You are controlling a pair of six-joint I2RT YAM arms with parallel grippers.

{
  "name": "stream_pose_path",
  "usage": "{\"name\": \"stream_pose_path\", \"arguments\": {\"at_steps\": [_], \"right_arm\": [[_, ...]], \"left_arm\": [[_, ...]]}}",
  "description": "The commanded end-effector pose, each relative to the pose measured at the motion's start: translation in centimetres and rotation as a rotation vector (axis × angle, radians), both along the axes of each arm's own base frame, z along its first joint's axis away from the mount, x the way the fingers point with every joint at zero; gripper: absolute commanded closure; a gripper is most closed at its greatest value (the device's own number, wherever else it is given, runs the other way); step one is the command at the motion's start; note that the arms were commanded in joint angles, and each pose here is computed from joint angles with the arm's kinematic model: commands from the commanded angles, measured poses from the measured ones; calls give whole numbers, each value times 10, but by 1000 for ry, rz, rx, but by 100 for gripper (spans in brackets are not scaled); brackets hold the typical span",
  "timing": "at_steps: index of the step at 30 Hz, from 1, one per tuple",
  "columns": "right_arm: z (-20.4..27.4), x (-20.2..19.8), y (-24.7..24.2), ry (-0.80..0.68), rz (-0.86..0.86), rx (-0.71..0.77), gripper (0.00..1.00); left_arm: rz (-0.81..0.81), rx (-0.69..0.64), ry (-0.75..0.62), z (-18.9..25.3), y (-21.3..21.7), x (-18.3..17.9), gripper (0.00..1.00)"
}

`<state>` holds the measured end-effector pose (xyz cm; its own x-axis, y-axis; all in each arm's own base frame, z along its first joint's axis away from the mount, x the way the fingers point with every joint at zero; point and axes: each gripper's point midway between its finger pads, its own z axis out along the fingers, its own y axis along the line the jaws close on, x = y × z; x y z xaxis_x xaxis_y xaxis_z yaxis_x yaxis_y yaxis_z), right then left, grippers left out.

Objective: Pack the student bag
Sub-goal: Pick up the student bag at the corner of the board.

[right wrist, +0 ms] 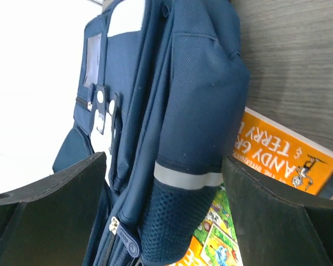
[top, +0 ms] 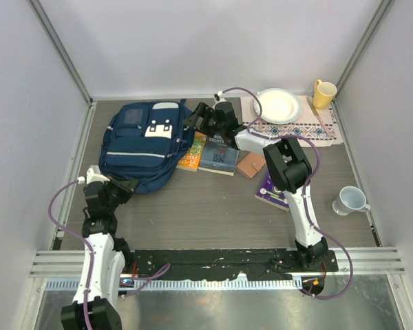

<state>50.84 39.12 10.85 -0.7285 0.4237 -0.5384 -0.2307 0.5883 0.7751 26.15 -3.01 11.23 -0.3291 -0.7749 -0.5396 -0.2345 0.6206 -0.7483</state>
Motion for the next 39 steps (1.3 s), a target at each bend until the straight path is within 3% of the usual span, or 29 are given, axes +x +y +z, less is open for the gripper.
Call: {"name": "stream_pose_path", "arguments": {"at_steps": [1, 7, 9, 12, 14, 16, 17, 26, 28, 29, 31, 32, 33, 35, 37, 39], "right_arm": [[7, 8, 11, -33, 26, 26, 9], [-7, 15, 21, 20, 52, 44, 10], [-5, 17, 22, 20, 53, 39, 17], [-8, 18, 21, 24, 48, 17, 38], [3, 19, 22, -11, 55, 34, 71], [20, 18, 29, -50, 95, 65, 95], [23, 18, 33, -61, 116, 68, 99], [185, -14, 51, -440, 340, 121, 99], [202, -22, 43, -500, 329, 111, 99], [189, -30, 36, -487, 326, 86, 99], [228, -48, 19, -563, 292, 96, 99], [209, -57, 12, -540, 292, 61, 99], [248, -76, -1, -630, 282, 88, 99], [230, -97, -14, -625, 292, 65, 99], [261, -125, -31, -704, 286, 84, 99], [255, -140, -43, -718, 275, 68, 99]], "left_arm": [[-195, -22, -130, 35, -31, -1, 100], [-217, -5, -140, 39, -33, -2, 100], [-217, -8, -136, 36, -33, -3, 100], [-211, -6, -134, 35, -32, -2, 100], [-206, -3, -129, 33, -31, -2, 100], [-190, 6, -128, 33, -28, 0, 100], [-179, 10, -123, 32, -26, 1, 100], [9, 151, -161, 59, 14, 18, 100], [29, 161, -174, 68, 18, 22, 100], [34, 177, -203, 84, 20, 25, 100], [35, 196, -176, 91, 22, 25, 100], [35, 246, -211, 118, 25, 25, 100], [40, 266, -188, 120, 28, 22, 100], [63, 306, -236, 150, 33, 19, 100], [72, 335, -237, 160, 36, 15, 100], [67, 340, -265, 173, 34, 14, 100]]}}
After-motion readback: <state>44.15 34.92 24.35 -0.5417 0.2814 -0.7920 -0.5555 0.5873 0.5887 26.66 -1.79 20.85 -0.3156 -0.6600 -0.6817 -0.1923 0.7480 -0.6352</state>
